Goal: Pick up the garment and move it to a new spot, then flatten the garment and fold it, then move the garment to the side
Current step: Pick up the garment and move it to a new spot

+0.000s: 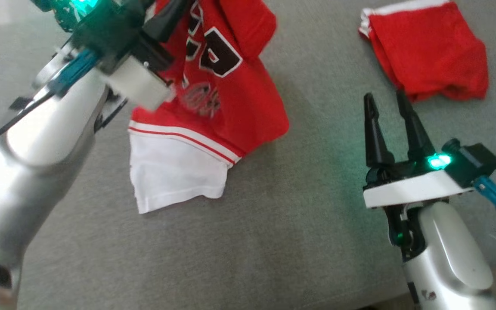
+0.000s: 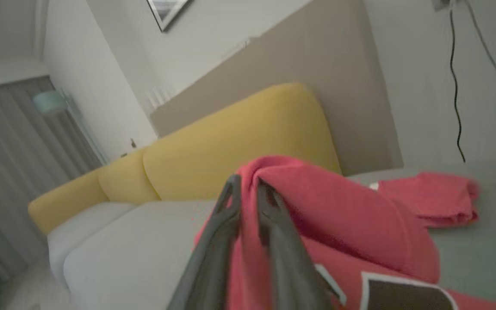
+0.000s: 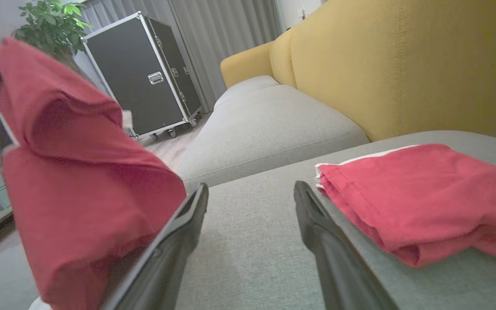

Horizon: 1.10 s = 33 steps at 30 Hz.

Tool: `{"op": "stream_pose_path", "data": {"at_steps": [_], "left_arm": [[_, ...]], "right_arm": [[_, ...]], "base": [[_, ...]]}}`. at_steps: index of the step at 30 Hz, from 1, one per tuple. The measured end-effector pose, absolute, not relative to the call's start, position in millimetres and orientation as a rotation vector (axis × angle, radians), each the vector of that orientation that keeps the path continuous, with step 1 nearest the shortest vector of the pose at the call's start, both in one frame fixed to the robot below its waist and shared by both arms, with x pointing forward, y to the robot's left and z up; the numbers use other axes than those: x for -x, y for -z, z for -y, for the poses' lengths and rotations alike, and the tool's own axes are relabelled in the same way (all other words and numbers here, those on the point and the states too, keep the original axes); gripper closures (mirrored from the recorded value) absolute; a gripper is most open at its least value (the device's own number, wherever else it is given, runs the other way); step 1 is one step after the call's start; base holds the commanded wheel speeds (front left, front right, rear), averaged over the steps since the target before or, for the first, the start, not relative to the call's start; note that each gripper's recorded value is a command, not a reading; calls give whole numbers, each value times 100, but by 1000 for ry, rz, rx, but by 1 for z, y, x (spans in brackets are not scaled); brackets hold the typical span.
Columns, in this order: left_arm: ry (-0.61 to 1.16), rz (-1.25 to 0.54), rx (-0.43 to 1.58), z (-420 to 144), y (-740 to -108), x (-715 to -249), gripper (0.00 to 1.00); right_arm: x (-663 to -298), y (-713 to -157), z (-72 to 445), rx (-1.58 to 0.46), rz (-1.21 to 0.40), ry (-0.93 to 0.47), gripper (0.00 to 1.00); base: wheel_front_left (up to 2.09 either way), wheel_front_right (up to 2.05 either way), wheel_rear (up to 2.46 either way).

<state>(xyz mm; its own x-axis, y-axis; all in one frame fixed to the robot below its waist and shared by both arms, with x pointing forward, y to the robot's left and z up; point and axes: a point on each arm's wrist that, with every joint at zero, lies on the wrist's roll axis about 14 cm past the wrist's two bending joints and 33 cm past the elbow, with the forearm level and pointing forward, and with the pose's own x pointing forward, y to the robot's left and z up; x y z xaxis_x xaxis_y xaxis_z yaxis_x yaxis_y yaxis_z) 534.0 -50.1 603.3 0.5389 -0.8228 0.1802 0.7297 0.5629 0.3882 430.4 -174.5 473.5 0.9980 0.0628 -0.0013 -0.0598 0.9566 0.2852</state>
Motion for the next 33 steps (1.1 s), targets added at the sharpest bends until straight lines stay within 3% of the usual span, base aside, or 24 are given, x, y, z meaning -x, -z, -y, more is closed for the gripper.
{"op": "stream_pose_path", "data": {"at_steps": [7,16,25,33], "left_arm": [[836,142,-294,33,-532,-576,0],[627,185,-164,-30,-569,-577,0],[362,135,19,-118,-555,-508,0],[163,110,209,-162,-535,-427,0]], "right_arm": [[-434,-459,185,-284,-42,-30,0],[-443,-469,162,-264,-13,-98,0],[-438,-490,133,-241,28,-182,0],[-417,-496,113,-245,30,-236,0]], "base": [[0,0,0],[0,0,0],[0,0,0],[0,0,0]]}}
